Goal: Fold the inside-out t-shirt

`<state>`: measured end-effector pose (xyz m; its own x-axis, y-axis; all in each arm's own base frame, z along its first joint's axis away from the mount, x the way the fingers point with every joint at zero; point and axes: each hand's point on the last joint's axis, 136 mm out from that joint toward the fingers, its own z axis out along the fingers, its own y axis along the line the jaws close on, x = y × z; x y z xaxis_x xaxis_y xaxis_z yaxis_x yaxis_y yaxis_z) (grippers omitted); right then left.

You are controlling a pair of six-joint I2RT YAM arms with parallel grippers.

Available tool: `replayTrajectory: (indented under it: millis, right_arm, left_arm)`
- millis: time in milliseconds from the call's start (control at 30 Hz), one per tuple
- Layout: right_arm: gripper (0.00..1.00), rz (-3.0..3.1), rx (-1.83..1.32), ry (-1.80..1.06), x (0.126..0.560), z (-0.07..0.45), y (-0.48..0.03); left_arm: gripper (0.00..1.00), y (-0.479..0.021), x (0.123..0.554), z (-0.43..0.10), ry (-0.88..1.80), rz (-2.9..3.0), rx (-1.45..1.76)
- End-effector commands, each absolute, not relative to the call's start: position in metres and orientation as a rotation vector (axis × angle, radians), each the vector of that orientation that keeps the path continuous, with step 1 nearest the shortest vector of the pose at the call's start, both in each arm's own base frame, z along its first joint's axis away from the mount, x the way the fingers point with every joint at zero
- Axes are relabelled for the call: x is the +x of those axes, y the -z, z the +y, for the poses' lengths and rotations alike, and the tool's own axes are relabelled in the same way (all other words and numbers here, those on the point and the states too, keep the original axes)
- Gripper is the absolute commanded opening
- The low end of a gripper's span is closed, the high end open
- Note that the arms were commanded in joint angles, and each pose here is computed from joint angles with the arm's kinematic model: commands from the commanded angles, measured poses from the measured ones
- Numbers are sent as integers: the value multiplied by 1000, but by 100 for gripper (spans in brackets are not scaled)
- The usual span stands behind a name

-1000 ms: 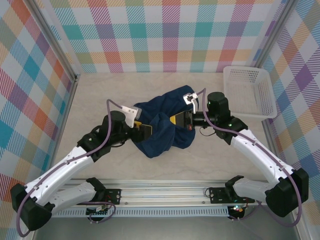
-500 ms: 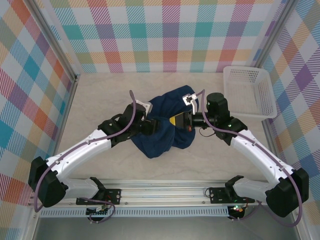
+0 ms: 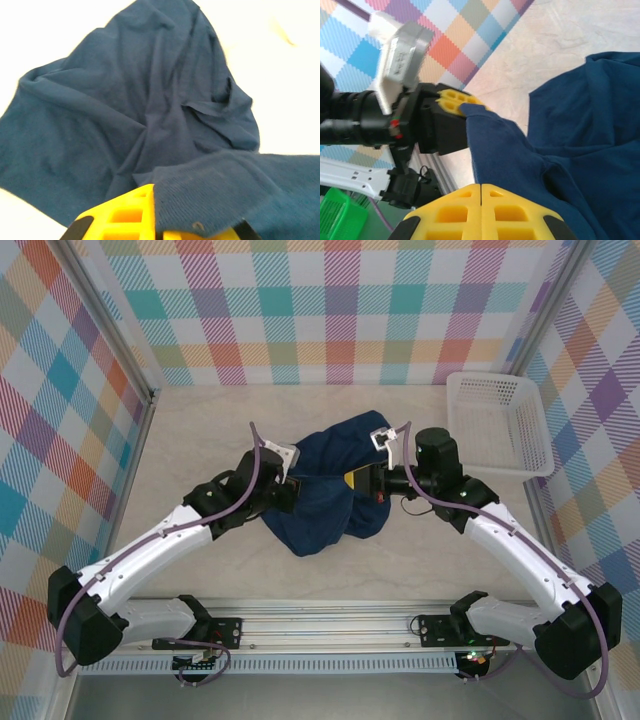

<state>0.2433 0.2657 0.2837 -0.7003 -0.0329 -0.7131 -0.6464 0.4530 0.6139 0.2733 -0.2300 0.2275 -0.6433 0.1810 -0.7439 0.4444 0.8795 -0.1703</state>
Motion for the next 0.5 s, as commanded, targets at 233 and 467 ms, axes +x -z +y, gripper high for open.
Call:
replayTrajectory:
  millis: [233,467]
  right_arm:
    - [0,2164,-477,-918,265,235,-262]
    - [0,2154,-560,-827,256,224,-255]
  left_arm:
    - [0,-305,210,-259,1002,1985,623]
    - [3,-250,230,-223,760,2229,399]
